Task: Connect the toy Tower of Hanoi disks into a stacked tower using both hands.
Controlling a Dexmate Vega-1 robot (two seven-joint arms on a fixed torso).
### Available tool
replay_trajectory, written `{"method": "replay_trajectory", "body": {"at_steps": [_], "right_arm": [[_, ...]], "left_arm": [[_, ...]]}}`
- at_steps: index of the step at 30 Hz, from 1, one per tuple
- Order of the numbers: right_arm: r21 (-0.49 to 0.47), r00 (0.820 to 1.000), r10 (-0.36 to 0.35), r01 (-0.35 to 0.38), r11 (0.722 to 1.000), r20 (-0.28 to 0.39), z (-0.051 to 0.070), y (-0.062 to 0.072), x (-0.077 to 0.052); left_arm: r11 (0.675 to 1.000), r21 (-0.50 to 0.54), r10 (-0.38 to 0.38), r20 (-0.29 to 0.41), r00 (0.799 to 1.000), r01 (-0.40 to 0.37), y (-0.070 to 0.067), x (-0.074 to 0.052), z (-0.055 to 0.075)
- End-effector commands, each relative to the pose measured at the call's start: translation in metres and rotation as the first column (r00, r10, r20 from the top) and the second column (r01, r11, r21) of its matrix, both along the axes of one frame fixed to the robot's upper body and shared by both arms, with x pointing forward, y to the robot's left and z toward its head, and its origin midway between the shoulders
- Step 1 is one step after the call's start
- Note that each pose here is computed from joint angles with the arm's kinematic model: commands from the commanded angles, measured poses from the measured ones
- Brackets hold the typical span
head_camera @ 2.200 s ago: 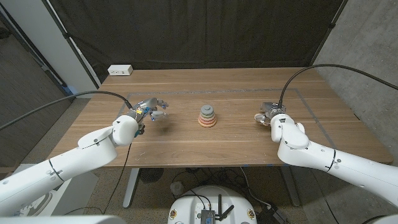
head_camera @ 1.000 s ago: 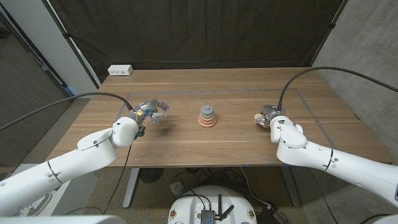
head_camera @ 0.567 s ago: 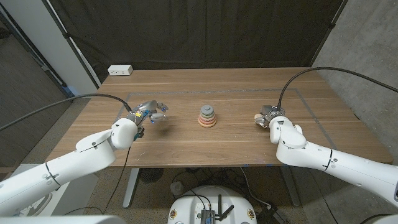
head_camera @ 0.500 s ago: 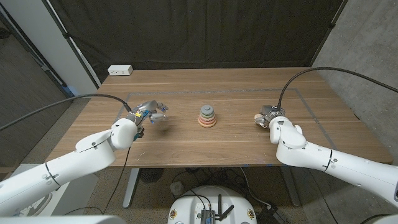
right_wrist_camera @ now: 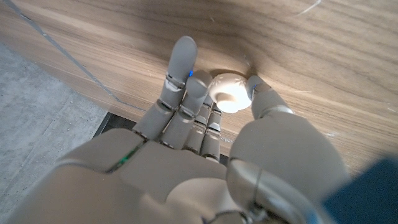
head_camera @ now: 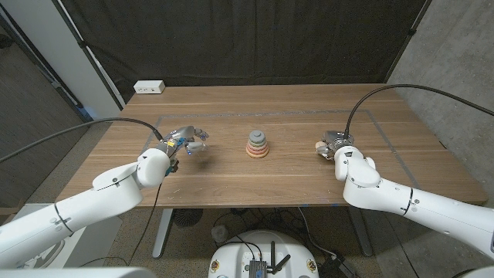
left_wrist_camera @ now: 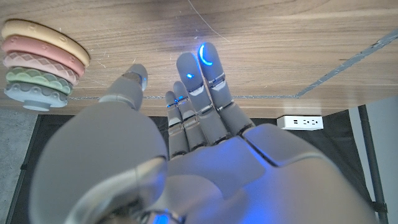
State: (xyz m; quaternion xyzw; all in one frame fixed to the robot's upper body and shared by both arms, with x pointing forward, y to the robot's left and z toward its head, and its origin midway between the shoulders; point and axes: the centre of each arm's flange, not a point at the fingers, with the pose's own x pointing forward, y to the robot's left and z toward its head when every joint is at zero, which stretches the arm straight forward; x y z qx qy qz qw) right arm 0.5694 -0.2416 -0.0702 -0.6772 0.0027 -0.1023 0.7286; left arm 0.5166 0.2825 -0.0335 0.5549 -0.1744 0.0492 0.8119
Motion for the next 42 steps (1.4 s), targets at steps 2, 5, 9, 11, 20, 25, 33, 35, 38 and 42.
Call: {"method": "replay_trajectory", "body": {"at_steps": [2, 5, 9, 11, 20, 25, 33, 35, 38, 42], "right_arm": [[0.037, 0.999, 0.039, -0.04, 0.999, 0.029, 0.003, 0.001, 0.0], [0.047, 0.998, 0.047, -0.049, 0.998, 0.036, 0.004, 0.0, 0.0], [0.059, 0.997, 0.058, -0.061, 0.996, 0.049, 0.006, 0.0, -0.001], [0.058, 0.996, 0.064, -0.067, 0.996, 0.055, 0.007, 0.0, -0.001], [0.063, 0.995, 0.067, -0.072, 0.995, 0.079, 0.012, 0.0, -0.006], [0.056, 0.993, 0.075, -0.08, 0.995, 0.093, 0.015, 0.003, -0.009], [0.047, 0.991, 0.082, -0.088, 0.995, 0.106, 0.02, 0.006, -0.012], [0.049, 0.991, 0.083, -0.089, 0.995, 0.109, 0.021, 0.007, -0.013], [0.058, 0.991, 0.08, -0.087, 0.995, 0.109, 0.022, 0.007, -0.014], [0.057, 0.991, 0.08, -0.087, 0.995, 0.111, 0.025, 0.006, -0.016]], "left_arm": [[1.0, -0.005, 0.003, 0.014, 1.0, -0.003, 0.002, -0.008, 0.0], [1.0, -0.004, 0.002, 0.016, 1.0, -0.002, 0.002, -0.008, 0.001], [1.0, -0.006, -0.001, 0.022, 1.0, 0.001, 0.002, -0.008, 0.002], [1.0, -0.007, -0.002, 0.024, 1.0, 0.002, 0.001, -0.009, 0.002], [0.999, -0.034, 0.007, 0.029, 1.0, -0.006, 0.006, -0.009, 0.001], [0.999, -0.036, 0.009, 0.025, 1.0, -0.008, 0.008, -0.008, -0.001], [0.999, -0.037, 0.006, 0.022, 1.0, -0.005, 0.009, -0.008, -0.001], [0.999, -0.039, 0.006, 0.024, 1.0, -0.005, 0.01, -0.009, -0.001], [0.999, -0.04, 0.007, 0.027, 1.0, -0.006, 0.011, -0.009, -0.001], [0.999, -0.04, 0.006, 0.025, 1.0, -0.005, 0.011, -0.009, -0.001]]}}
